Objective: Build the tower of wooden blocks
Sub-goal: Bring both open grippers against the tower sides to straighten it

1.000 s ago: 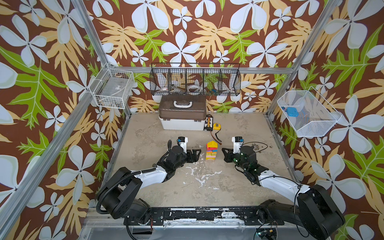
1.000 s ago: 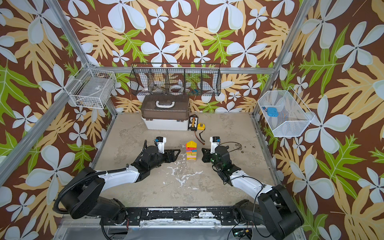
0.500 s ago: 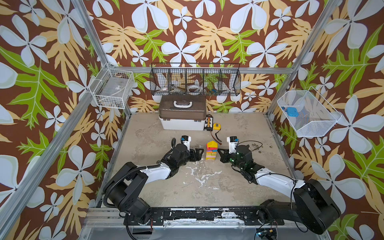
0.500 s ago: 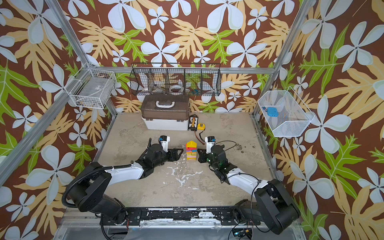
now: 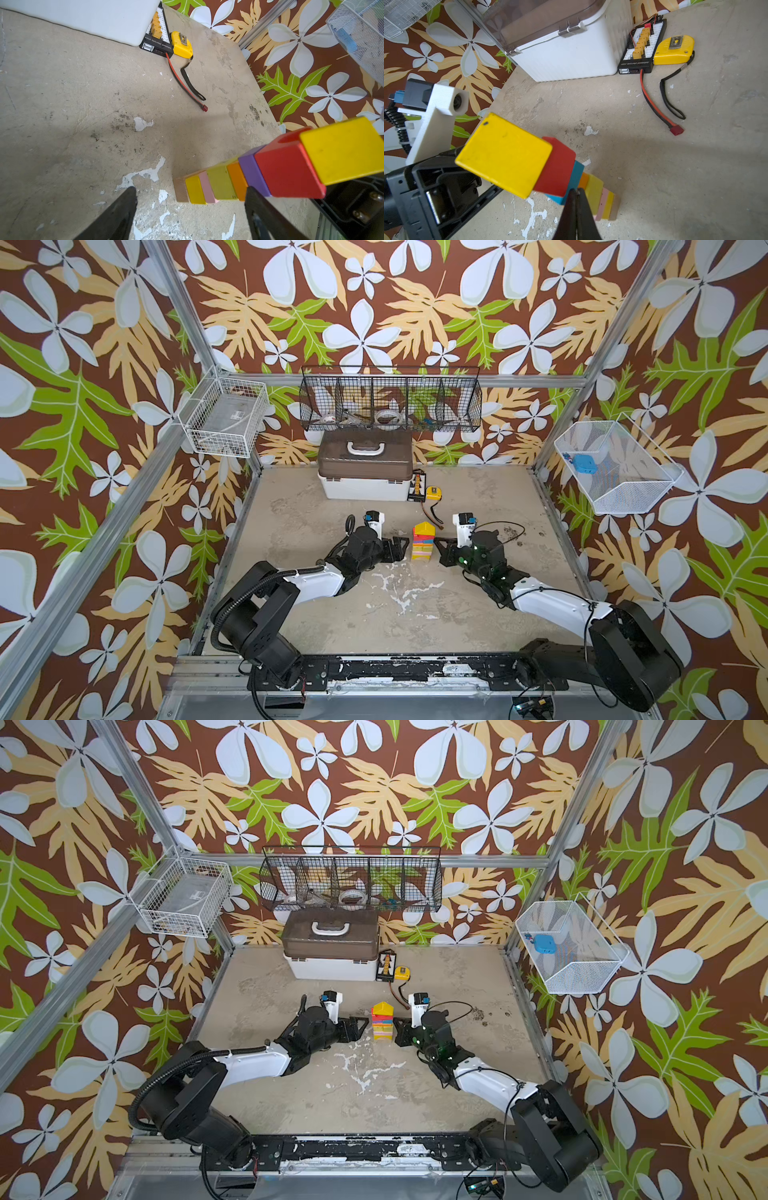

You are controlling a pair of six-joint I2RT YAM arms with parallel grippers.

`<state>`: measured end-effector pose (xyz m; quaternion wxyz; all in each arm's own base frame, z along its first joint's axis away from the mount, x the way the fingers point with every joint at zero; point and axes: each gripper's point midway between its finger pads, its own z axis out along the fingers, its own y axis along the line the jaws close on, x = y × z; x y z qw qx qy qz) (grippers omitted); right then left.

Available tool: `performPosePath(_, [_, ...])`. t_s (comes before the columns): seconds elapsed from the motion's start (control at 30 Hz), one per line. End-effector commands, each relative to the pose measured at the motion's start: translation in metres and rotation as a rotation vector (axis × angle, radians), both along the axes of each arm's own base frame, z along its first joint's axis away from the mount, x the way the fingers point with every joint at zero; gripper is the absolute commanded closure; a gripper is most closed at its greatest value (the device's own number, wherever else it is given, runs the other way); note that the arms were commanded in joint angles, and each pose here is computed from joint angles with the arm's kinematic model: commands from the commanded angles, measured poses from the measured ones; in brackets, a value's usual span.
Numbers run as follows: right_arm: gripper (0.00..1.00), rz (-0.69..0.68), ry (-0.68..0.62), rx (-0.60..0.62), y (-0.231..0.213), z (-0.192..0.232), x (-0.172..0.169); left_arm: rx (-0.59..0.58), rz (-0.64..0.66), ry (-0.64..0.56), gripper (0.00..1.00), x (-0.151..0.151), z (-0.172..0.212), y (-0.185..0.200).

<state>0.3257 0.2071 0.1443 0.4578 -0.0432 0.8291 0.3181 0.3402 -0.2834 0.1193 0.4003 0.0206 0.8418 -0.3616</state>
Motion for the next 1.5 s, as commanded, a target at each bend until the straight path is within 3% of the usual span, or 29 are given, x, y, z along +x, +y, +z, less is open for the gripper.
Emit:
performPosePath(0.0, [0.94, 0.001, -0.026, 0.005, 0.0, 0.007, 0.001, -0.009, -0.009, -0.016, 0.17, 0.001, 0.005, -0.004])
performPosePath(0.47, [0.93, -0.048, -0.048, -0.01, -0.012, 0.012, -0.003, -0.003, -0.015, -0.018, 0.17, 0.004, 0.005, -0.008])
performPosePath(0.77, [0.92, -0.101, -0.083, -0.015, -0.023, 0.03, -0.002, 0.062, 0.026, -0.038, 0.17, 0.014, 0.01, -0.002])
performPosePath(1.47, [0.95, -0.044, -0.062, -0.008, -0.003, 0.036, 0.008, 0.091, 0.026, -0.057, 0.17, 0.024, 0.024, -0.007])
